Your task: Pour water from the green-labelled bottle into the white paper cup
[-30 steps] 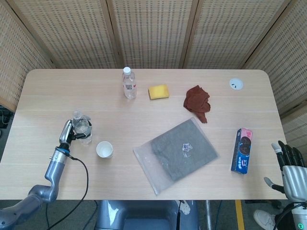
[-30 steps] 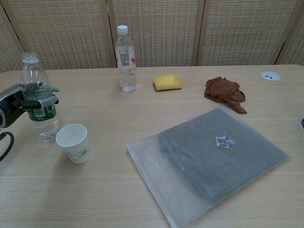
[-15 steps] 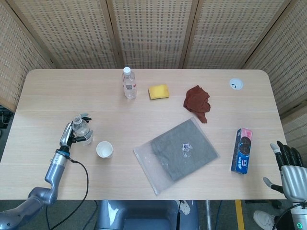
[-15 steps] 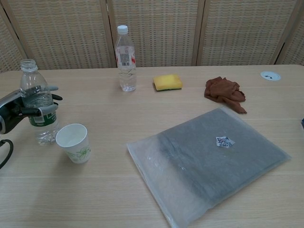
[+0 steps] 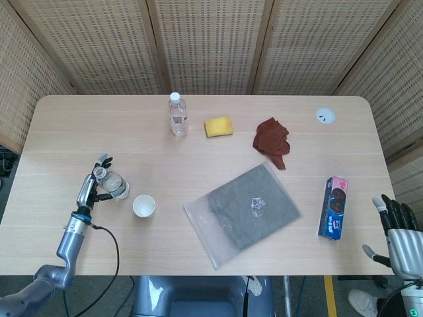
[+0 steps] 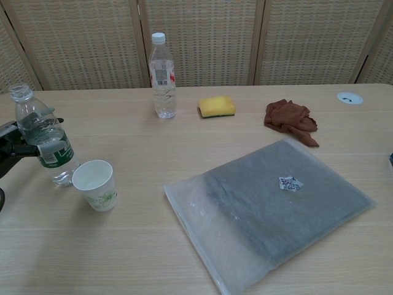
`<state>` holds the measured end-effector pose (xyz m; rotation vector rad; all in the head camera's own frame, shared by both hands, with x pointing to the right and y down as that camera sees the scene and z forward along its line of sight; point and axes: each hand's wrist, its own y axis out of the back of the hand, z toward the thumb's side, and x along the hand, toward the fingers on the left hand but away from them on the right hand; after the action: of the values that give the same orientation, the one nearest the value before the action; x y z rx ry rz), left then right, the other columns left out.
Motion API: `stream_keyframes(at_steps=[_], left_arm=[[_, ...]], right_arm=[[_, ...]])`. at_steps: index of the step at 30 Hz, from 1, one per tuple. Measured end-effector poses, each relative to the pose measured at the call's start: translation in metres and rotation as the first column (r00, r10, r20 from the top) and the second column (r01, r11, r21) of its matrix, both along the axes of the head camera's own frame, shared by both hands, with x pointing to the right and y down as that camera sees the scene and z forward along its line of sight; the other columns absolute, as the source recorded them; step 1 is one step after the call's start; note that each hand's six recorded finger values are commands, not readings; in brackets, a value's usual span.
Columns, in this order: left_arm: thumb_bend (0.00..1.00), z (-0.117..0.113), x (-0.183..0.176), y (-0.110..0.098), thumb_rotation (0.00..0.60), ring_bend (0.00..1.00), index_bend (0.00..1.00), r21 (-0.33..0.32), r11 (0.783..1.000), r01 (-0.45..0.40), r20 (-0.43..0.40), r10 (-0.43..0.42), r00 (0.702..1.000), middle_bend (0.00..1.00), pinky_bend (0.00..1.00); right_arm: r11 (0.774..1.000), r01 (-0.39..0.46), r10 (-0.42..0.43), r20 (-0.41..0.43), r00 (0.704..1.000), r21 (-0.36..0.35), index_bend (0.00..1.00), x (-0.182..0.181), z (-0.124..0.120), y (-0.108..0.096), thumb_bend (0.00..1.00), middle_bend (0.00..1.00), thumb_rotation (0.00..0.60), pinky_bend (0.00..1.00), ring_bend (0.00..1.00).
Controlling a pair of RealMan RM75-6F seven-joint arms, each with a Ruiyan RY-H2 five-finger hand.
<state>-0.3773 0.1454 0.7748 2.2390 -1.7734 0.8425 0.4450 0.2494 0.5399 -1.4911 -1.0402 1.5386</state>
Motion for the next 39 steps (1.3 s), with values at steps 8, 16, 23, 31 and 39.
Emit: stream_keyframes(at_steps=[8,16,23,31,39], left_arm=[[0.2,-0.014,-0.015,0.002,0.6,0.0,0.0,0.043,0.998,0.036,-0.005,-0.036,0.999,0.0,0.0],[0.18,-0.034,-0.031,-0.006,0.6,0.0,0.0,0.085,0.996,0.002,0.057,-0.006,0.998,0.0,0.0],[0.12,-0.056,-0.063,-0.007,0.6,0.0,0.0,0.04,0.984,-0.171,0.275,0.154,0.949,0.0,0.0],[0.0,-0.104,-0.094,-0.003,0.6,0.0,0.0,0.012,0.939,-0.344,0.56,0.279,0.78,0.0,0.0],[0.0,-0.172,-0.105,0.03,0.6,0.0,0.0,0.107,0.922,-0.373,0.799,0.144,0.584,0.0,0.0]], right_arm=[[1.0,0.01,-0.01,0.009,1.0,0.01,0.0,-0.003,-0.004,0.002,0.0,0.0,0.6,0.0,0.0],[1.0,0.016,-0.016,0.023,1.0,0.023,0.0,-0.005,-0.009,0.003,0.0,0.0,0.6,0.0,0.0],[0.999,0.023,-0.024,0.044,0.999,0.038,0.0,-0.006,-0.015,0.004,0.0,0.0,0.6,0.0,0.0],[0.998,0.029,-0.032,0.063,0.997,0.052,0.0,-0.008,-0.022,0.006,0.0,0.0,0.6,0.0,0.0],[0.998,0.014,-0.017,0.053,0.998,0.063,0.0,-0.001,-0.025,0.004,0.0,0.0,0.6,0.0,0.0]])
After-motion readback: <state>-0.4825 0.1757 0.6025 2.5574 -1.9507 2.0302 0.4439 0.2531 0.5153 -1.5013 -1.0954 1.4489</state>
